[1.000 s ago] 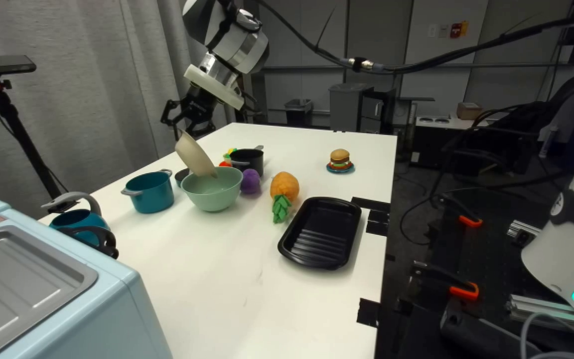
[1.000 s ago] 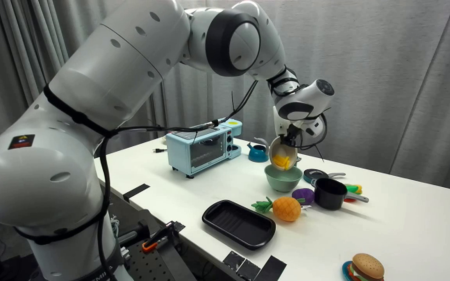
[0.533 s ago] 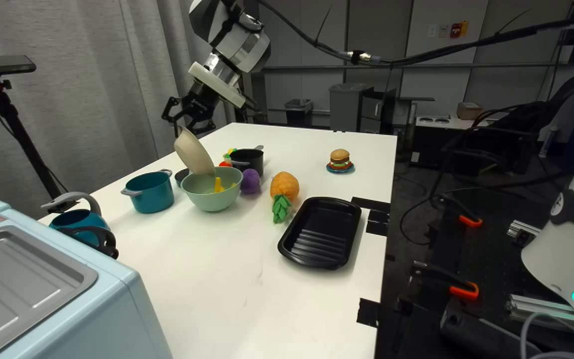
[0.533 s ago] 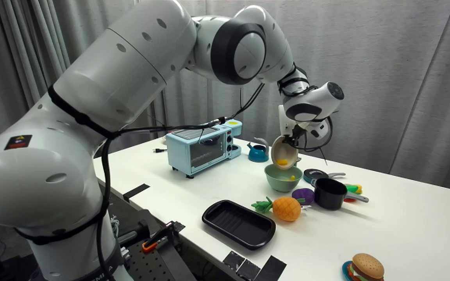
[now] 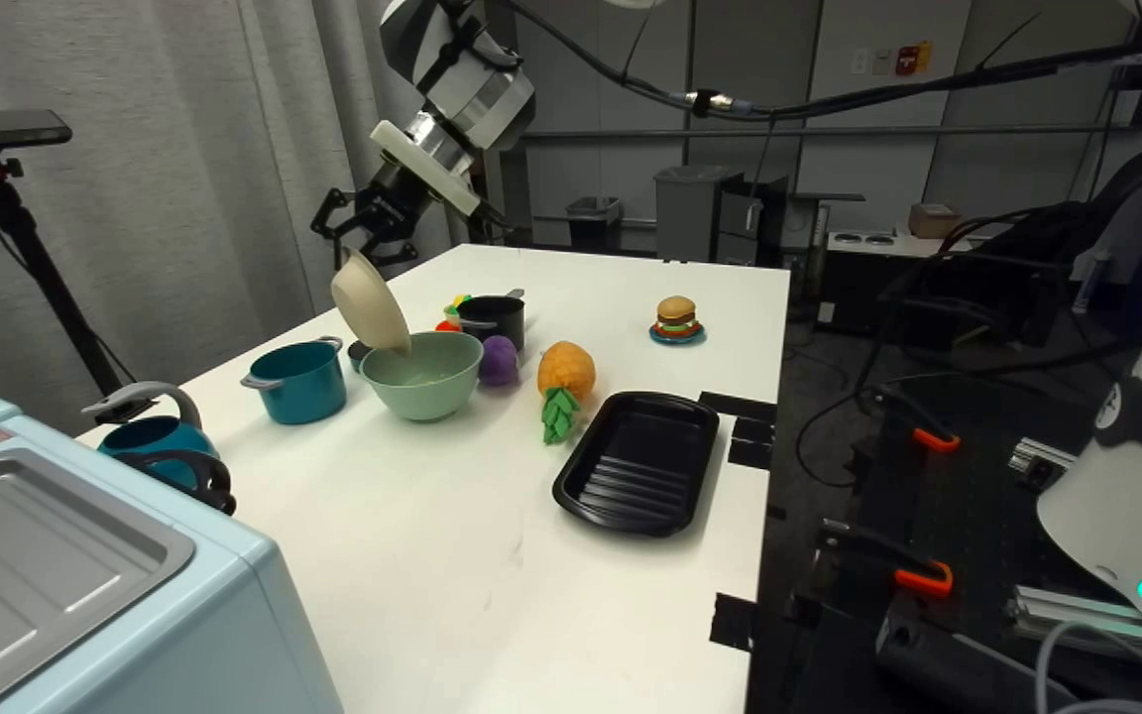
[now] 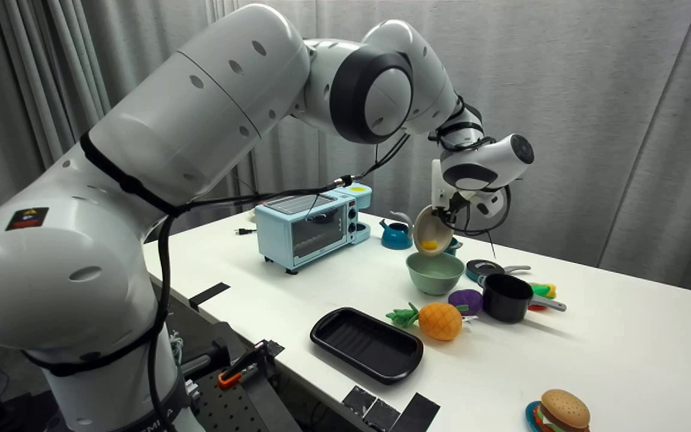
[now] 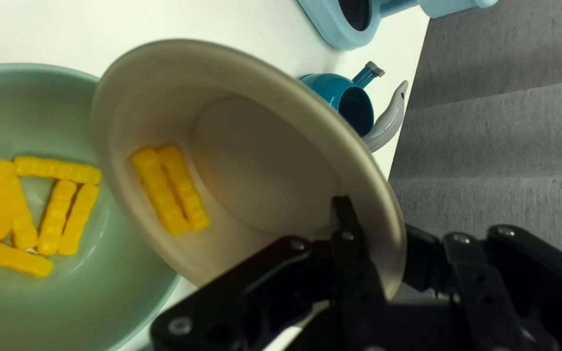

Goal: Pick the plate then pour the potatoes fries into the bowl

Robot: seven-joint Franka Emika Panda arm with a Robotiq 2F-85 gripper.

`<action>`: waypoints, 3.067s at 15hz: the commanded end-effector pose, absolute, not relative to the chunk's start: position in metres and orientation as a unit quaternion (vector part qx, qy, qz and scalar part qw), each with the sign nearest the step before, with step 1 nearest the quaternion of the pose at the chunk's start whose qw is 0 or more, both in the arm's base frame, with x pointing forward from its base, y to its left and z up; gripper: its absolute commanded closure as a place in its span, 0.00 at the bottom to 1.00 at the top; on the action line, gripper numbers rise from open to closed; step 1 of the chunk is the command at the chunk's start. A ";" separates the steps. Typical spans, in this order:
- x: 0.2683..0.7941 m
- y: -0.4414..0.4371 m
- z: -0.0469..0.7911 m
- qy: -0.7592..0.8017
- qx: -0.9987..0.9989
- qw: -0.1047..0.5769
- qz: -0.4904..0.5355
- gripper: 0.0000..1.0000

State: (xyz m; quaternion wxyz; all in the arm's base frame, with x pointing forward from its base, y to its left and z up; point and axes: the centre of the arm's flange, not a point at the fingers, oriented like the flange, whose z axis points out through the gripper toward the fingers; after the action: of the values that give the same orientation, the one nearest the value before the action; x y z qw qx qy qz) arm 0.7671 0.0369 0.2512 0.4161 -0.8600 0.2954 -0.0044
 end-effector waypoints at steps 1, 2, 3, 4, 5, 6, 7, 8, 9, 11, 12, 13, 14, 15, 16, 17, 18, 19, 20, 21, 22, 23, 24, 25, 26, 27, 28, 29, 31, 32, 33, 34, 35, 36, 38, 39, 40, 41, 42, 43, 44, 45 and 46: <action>0.784 0.027 0.253 0.290 -0.839 0.460 0.006 0.99; 0.785 0.027 0.253 0.294 -0.834 0.467 0.008 0.99; 0.784 0.026 0.252 0.296 -0.831 0.471 0.010 0.99; 0.785 0.025 0.251 0.297 -0.828 0.475 0.011 0.99; 0.786 0.022 0.252 0.298 -0.825 0.480 0.013 0.99; 0.787 0.020 0.253 0.300 -0.823 0.482 0.013 0.99; 0.788 0.018 0.254 0.301 -0.822 0.484 0.013 0.99; 0.788 0.016 0.255 0.301 -0.821 0.486 0.013 0.99; 0.789 0.015 0.255 0.300 -0.820 0.488 0.014 0.99; 0.789 0.015 0.258 0.297 -0.819 0.491 0.013 0.99; 0.789 0.017 0.259 0.295 -0.820 0.491 0.013 0.99; 0.790 0.019 0.262 0.290 -0.821 0.491 0.011 0.99; 0.789 0.020 0.264 0.283 -0.826 0.488 0.008 0.99; 0.789 0.024 0.266 0.274 -0.829 0.487 0.005 0.99; 0.788 0.027 0.268 0.264 -0.834 0.484 0.000 0.99; 0.788 0.031 0.269 0.256 -0.838 0.482 -0.003 0.99; 0.787 0.035 0.270 0.245 -0.843 0.478 -0.007 0.99; 0.786 0.042 0.270 0.232 -0.848 0.476 -0.007 0.99; 0.784 0.050 0.270 0.219 -0.854 0.472 -0.007 0.99; 0.781 0.059 0.269 0.200 -0.863 0.464 -0.006 0.99; 0.778 0.068 0.268 0.183 -0.869 0.459 -0.004 0.99; 0.775 0.078 0.268 0.161 -0.877 0.453 0.000 0.99; 0.772 0.086 0.268 0.140 -0.884 0.446 0.003 0.99; 0.769 0.095 0.268 0.116 -0.892 0.436 0.005 0.99; 0.766 0.102 0.268 0.095 -0.899 0.427 0.006 0.99; 0.763 0.110 0.268 0.071 -0.907 0.415 0.004 0.99; 0.760 0.116 0.269 0.049 -0.914 0.403 0.001 0.99; 0.757 0.121 0.270 0.029 -0.920 0.390 -0.004 0.99; 0.751 0.131 0.271 -0.013 -0.931 0.364 -0.015 0.99; 0.746 0.134 0.270 -0.035 -0.935 0.352 -0.018 0.99; 0.743 0.137 0.270 -0.057 -0.939 0.339 -0.022 0.99; 0.739 0.140 0.270 -0.079 -0.942 0.327 -0.024 0.99; 0.736 0.141 0.269 -0.098 -0.944 0.314 -0.032 0.99; 0.733 0.142 0.269 -0.114 -0.945 0.304 -0.036 0.99; 0.729 0.145 0.270 -0.141 -0.945 0.290 -0.045 0.99; 0.728 0.146 0.272 -0.154 -0.945 0.285 -0.052 0.99; 0.720 0.163 0.259 -0.166 -0.944 0.281 -0.058 0.99; 0.708 0.191 0.235 -0.178 -0.942 0.278 -0.067 0.99; 0.703 0.204 0.229 -0.189 -0.939 0.278 -0.076 0.99; 0.696 0.219 0.220 -0.200 -0.936 0.277 -0.085 0.99; 0.688 0.233 0.211 -0.212 -0.933 0.276 -0.092 0.99; 0.679 0.250 0.201 -0.224 -0.930 0.273 -0.098 0.99; 0.671 0.263 0.194 -0.233 -0.928 0.271 -0.103 0.99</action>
State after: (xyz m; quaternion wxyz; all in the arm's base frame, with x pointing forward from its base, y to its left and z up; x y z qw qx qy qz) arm 0.7021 0.2360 0.2121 0.2829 -0.9347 -0.1987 -0.0821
